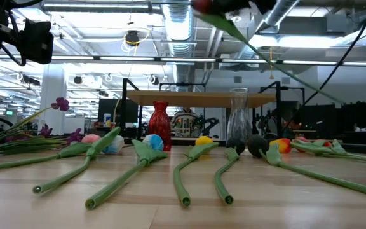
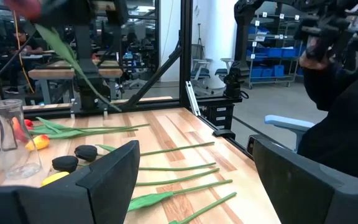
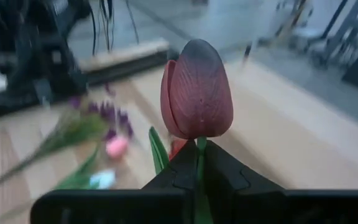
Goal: Pick and place flowers into a vace then onto a shelf
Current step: Put the dark red flower into the transparent vase
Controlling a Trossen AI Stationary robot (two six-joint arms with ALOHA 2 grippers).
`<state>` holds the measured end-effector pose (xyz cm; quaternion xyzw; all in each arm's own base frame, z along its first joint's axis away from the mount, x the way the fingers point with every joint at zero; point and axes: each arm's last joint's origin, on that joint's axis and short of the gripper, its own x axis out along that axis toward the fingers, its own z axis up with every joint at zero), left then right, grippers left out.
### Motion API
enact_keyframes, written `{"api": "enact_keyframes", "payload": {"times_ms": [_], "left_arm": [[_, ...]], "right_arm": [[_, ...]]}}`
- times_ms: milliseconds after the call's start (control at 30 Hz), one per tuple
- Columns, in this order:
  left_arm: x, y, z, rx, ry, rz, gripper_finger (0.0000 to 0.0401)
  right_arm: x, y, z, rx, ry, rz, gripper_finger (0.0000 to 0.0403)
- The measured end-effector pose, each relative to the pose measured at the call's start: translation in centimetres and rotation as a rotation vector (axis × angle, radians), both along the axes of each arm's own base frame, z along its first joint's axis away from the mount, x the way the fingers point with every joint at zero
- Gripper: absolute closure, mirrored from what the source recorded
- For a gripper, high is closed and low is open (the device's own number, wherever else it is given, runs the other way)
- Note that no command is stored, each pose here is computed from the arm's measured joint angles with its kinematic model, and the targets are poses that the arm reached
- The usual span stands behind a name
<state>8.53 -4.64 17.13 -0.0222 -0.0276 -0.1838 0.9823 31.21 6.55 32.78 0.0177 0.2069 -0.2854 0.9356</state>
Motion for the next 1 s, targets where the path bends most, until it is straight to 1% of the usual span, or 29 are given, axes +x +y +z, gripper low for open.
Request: {"api": "enact_keyframes", "payload": {"times_ms": [133,367,533,667,800,1000], "left_arm": [[0.0,0.0,0.0,0.000,0.000,0.000,0.0099],[0.0,0.0,0.0,0.000,0.000,0.000,0.0099],[0.0,0.0,0.0,0.000,0.000,0.000,0.0099],[0.0,0.0,0.0,0.000,0.000,0.000,0.0099],[0.0,0.0,0.0,0.000,0.000,0.000,0.0099],[0.0,0.0,0.0,0.000,0.000,0.000,0.0099]], "right_arm": [[-0.9,-1.0,2.0,-0.046,-0.050,0.000,0.0398],[-4.3,-3.3,6.4,-0.116,-0.182,-0.047,0.0386],[-6.5,-4.6,9.1,-0.174,-0.278,-0.065,0.0397],[-7.8,-5.5,10.6,-0.210,-0.340,-0.087,0.0395],[-8.4,-6.4,11.6,-0.235,-0.397,-0.097,0.0387],[-9.3,-7.8,12.8,-0.282,-0.463,-0.080,0.0398]]}}
